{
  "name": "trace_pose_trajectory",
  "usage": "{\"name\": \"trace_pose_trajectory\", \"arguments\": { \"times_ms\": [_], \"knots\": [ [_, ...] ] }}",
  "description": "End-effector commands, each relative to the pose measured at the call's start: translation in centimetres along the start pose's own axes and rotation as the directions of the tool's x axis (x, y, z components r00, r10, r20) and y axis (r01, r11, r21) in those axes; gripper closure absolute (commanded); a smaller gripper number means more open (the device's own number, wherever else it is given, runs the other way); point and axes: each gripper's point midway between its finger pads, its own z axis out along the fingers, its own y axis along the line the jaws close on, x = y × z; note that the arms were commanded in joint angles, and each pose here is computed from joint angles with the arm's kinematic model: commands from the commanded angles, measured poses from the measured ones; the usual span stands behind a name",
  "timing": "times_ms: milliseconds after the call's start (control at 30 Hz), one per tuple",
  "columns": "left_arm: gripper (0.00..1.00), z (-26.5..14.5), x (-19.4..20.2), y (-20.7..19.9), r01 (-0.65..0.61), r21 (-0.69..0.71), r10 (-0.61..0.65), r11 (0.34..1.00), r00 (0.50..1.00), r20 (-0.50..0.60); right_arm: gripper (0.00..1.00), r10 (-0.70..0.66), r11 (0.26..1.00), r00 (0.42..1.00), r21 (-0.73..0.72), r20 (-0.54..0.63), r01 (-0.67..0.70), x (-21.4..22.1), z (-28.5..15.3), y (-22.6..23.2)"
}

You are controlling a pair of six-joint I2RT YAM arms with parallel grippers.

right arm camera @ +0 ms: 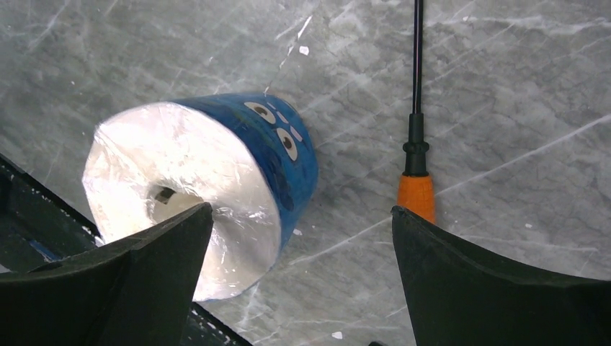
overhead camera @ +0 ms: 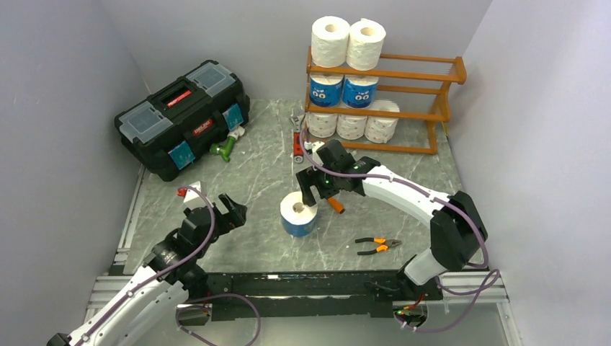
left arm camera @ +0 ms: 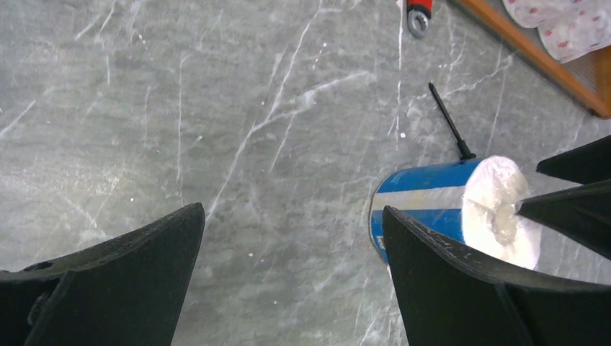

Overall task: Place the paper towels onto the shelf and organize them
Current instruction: Pick up the paper towel from the center of the board.

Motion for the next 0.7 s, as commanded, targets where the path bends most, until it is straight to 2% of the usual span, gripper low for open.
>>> {"name": "trace_pose_trajectory", "arguments": {
  "times_ms": [0, 200, 467, 667],
  "knots": [
    [0.0, 0.0, 0.1, -0.7, 0.032, 0.032, -0.032, 0.999, 0.999, -0.007, 0.04, -0.027, 0.999, 0.998, -0.025, 0.051, 0.028, -2.0, -0.3, 1.3],
    [0.01, 0.1, 0.0, -0.8, 0.003, 0.03, -0.002, 1.0, 1.0, -0.009, 0.03, -0.03, 0.998, 0.995, -0.054, 0.096, 0.036, -2.6, -1.5, 2.2],
    [0.01, 0.7, 1.0, -0.9, 0.007, 0.04, -0.005, 0.999, 0.999, -0.041, 0.04, -0.062, 0.998, 0.998, -0.029, 0.001, 0.062, -0.9, 0.7, 2.1],
    [0.01, 0.9, 1.6, -0.8, 0.008, 0.035, -0.006, 0.999, 0.998, -0.059, 0.15, -0.05, 0.999, 0.998, -0.014, -0.023, 0.05, -0.1, 1.3, 1.7]
  ]
}}
